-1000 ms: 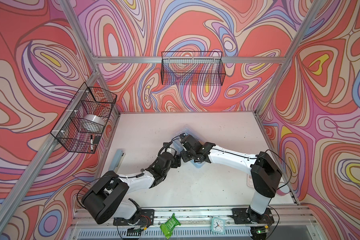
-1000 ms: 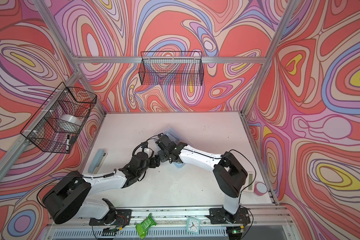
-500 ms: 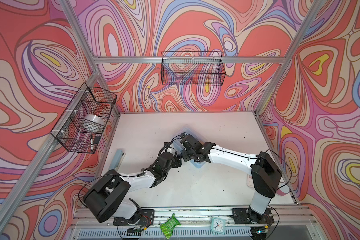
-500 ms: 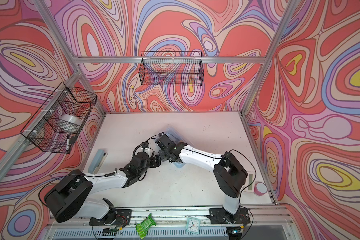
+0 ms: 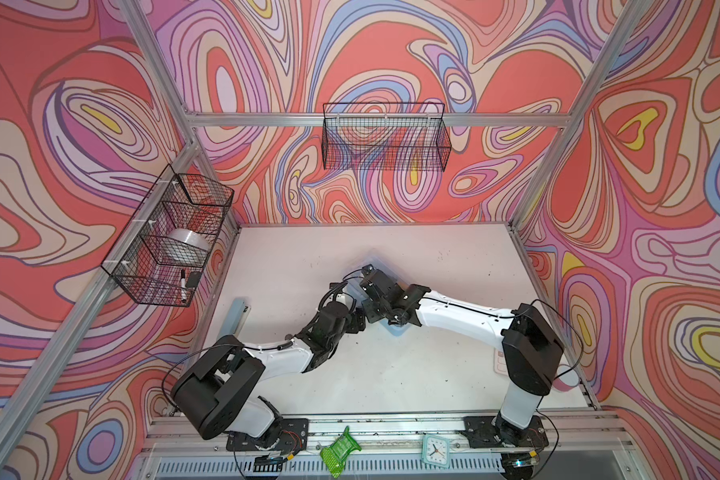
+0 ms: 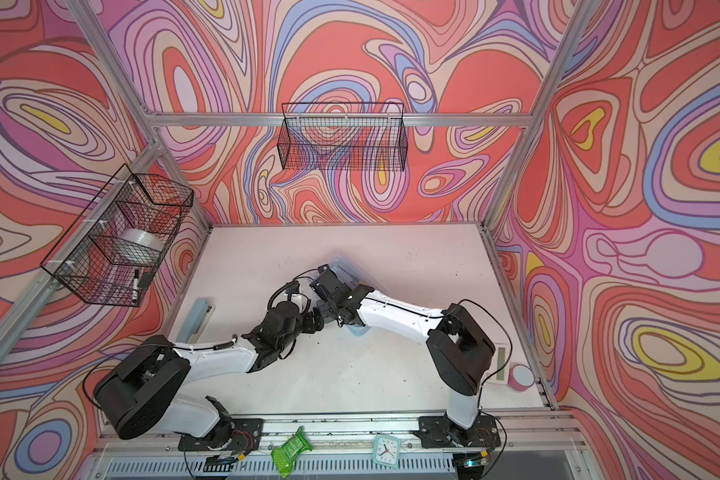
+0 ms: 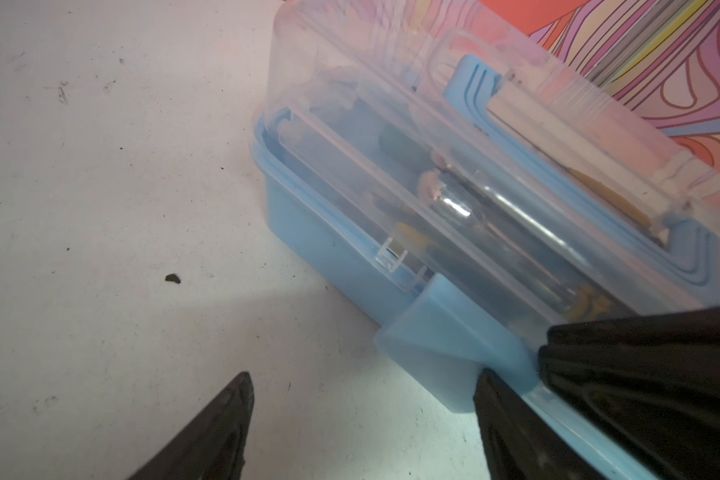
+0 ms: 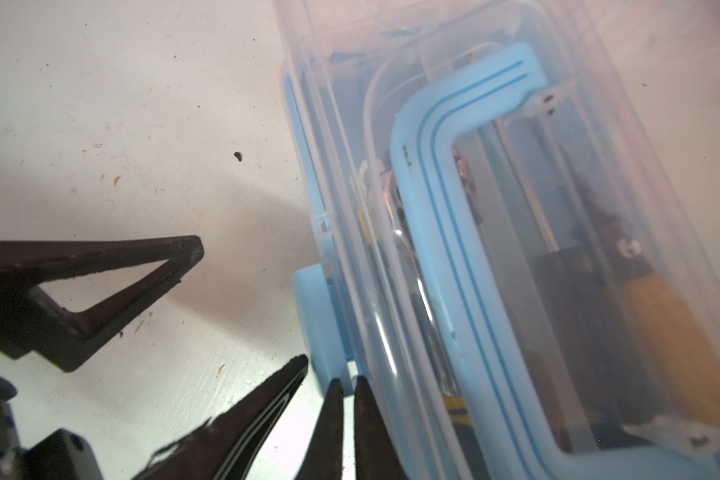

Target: Pack the tool kit

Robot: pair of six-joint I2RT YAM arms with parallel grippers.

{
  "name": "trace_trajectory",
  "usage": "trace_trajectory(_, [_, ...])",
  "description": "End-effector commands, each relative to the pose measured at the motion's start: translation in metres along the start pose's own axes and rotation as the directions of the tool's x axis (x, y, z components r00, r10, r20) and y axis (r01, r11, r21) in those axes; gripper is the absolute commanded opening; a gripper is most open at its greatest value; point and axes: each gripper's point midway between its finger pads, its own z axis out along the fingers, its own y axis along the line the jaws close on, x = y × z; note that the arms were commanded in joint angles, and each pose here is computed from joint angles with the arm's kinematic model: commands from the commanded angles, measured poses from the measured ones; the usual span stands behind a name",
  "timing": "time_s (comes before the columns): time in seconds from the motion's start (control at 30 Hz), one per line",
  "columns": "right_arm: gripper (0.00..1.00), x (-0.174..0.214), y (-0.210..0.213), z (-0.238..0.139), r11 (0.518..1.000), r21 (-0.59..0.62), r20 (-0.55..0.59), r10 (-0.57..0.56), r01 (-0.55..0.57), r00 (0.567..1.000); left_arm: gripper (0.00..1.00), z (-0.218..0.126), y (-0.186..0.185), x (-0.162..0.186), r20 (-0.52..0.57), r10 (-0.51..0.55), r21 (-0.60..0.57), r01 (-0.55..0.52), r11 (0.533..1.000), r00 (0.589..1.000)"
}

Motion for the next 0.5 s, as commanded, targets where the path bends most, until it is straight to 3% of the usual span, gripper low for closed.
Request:
trace_trajectory(0.0, [0.09, -0.017, -0.008, -0.022, 0.999, 0.027, 0.053, 0.029, -0.03, 0.998, 0.84, 0.006, -0.014, -0.023, 0.051, -0.031, 0.038, 0.029, 0.999, 0.998])
trace_trajectory(0.47, [0.11, -0.04, -0.002, -0.051, 0.995, -0.044, 0.141, 0.097, -0.092, 0.985, 0.84, 0.011, -0.019, -0.025, 0.054, -0.039, 0.053, 0.037, 0.998, 0.998])
